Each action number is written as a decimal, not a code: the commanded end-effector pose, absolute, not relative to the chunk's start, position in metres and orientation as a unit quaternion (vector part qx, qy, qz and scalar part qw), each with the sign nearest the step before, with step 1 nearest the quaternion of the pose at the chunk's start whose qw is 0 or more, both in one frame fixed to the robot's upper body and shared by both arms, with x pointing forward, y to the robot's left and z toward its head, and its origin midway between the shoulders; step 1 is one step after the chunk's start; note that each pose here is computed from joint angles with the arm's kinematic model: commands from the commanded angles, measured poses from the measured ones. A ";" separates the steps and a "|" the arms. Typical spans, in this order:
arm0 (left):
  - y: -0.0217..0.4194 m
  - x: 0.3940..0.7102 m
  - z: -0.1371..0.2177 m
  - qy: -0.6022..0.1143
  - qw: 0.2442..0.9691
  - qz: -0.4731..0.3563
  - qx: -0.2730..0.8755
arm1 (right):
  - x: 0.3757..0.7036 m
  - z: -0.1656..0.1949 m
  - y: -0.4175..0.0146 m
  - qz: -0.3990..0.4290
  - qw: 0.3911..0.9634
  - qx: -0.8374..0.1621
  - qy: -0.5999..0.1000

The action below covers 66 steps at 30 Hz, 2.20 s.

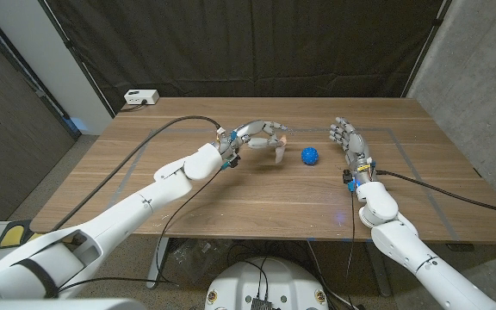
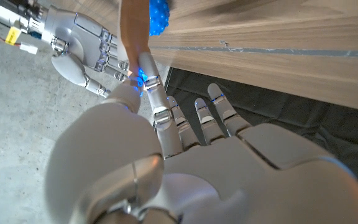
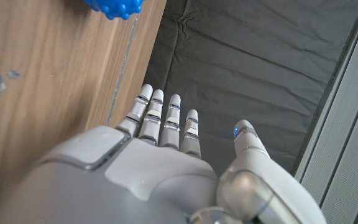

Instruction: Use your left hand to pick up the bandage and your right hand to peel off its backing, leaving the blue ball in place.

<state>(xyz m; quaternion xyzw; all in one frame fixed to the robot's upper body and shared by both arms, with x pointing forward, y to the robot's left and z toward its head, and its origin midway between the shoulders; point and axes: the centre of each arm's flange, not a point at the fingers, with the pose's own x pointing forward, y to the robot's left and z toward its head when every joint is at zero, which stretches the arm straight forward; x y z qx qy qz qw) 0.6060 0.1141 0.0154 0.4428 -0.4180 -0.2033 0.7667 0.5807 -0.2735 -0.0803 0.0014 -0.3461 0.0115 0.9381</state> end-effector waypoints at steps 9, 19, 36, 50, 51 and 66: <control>0.100 0.625 0.047 -0.364 0.785 -0.349 0.359 | 0.536 -0.039 -0.250 -0.038 0.900 -0.151 -0.408; 0.096 0.634 0.061 -0.332 0.789 -0.395 0.334 | 0.514 -0.031 -0.241 -0.082 0.873 -0.218 -0.429; 0.095 0.647 0.069 -0.268 0.800 -0.465 0.270 | 0.472 -0.031 -0.224 -0.182 0.812 -0.327 -0.449; 0.086 0.654 0.070 -0.228 0.794 -0.522 0.212 | 0.448 -0.033 -0.205 -0.270 0.750 -0.408 -0.444; 0.086 0.654 0.071 -0.226 0.793 -0.525 0.209 | 0.446 -0.033 -0.204 -0.274 0.747 -0.414 -0.442; 0.077 0.662 0.077 -0.201 0.782 -0.561 0.183 | 0.429 -0.023 -0.194 -0.248 0.725 -0.506 -0.396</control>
